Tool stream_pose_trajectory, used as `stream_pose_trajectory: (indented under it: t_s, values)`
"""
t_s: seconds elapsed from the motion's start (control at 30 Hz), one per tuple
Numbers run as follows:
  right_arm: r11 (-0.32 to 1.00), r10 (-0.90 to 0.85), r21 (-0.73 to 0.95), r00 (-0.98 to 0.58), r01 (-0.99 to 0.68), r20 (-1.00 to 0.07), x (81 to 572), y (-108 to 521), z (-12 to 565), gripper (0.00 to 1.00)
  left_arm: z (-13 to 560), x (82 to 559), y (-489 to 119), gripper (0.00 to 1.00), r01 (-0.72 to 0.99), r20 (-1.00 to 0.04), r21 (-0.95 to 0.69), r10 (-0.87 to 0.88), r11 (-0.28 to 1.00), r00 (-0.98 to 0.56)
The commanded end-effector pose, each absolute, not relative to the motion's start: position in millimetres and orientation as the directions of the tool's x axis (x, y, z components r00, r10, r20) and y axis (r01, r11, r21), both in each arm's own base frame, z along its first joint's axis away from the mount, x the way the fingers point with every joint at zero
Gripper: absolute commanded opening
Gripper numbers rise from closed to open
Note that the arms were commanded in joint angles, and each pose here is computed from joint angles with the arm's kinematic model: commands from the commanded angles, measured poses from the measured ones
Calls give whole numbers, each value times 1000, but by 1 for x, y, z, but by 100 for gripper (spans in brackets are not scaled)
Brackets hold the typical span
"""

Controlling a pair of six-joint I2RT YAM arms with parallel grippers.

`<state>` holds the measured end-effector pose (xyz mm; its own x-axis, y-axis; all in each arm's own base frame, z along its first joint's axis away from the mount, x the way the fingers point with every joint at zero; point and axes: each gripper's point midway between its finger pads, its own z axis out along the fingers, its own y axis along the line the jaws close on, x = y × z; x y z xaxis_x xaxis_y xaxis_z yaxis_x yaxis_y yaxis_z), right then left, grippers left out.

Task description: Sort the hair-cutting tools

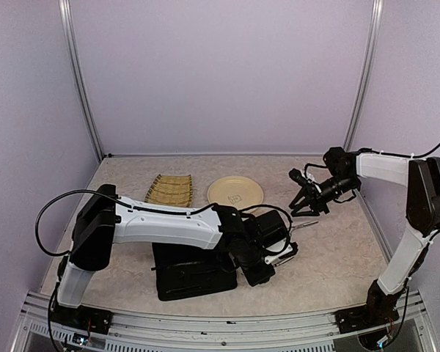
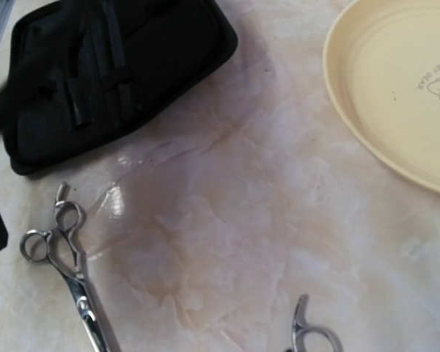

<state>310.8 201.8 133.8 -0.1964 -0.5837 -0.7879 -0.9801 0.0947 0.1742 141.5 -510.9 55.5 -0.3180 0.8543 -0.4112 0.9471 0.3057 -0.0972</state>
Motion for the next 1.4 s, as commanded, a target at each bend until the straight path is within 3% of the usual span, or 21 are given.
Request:
stream_pose_trajectory:
  t_s: [0.0, 0.83, 0.93, 1.1, 1.37]
  values:
    - [85, -573, 194, -207, -977, -793, 306, 200, 129, 37, 50, 133, -510, 24, 941, -399, -149, 853, 303, -337]
    - [73, -571, 207, -212, -976, -793, 305, 200, 127, 36, 4, 150, -495, 26, 968, -279, 38, 933, 248, -228]
    - [73, -571, 210, -214, -975, -793, 305, 200, 127, 36, 22, 148, -501, 27, 973, -322, 32, 923, 230, -208]
    - [73, -572, 214, -216, -974, -791, 306, 201, 126, 36, 61, 154, -509, 37, 978, -431, 72, 890, 196, -146]
    - [70, -571, 221, -221, -973, -791, 306, 201, 126, 35, 44, 161, -498, 34, 983, -360, 81, 925, 163, -124]
